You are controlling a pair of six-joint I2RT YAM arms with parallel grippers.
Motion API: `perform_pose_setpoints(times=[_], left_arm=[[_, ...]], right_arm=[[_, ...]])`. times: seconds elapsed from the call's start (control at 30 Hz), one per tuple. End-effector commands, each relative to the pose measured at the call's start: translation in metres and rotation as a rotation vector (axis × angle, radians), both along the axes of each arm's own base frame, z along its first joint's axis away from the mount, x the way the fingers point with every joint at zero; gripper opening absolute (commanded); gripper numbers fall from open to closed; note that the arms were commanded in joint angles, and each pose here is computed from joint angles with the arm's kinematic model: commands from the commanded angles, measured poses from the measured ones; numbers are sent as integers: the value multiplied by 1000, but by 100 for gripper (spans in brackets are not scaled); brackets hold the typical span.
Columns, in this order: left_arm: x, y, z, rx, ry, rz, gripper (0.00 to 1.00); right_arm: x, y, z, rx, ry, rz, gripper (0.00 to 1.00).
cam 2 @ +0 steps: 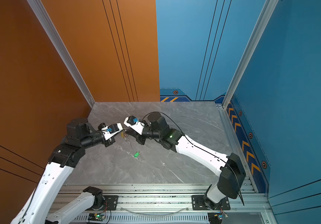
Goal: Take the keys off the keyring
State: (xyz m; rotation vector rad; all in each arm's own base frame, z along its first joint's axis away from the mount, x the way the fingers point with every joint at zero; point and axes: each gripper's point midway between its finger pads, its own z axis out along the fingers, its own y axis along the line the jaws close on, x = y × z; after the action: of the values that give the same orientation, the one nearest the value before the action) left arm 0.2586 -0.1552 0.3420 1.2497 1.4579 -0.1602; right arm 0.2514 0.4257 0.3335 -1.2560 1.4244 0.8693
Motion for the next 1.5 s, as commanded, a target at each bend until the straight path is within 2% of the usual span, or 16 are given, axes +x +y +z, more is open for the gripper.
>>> perform_pose_setpoints(times=[0.0,0.1,0.4,0.83,1.47], left_arm=[[-2,-1,16,-65,-25,-17,0],[0,1,19,-78,-22,-13,0],[6,1,29,-117,-34,-7,0],[5,-5,41,-190,-14,-31,0],[3,-8,49,-196,-20,-48,0]], right_arm=[[-4,3,8,40,31,33,23],[-4,-1,11,63,24,29,30],[-7,-12,11,90,20,12,40],[-5,-16,23,172,5,-21,41],[-9,-17,44,238,-11,7,39]])
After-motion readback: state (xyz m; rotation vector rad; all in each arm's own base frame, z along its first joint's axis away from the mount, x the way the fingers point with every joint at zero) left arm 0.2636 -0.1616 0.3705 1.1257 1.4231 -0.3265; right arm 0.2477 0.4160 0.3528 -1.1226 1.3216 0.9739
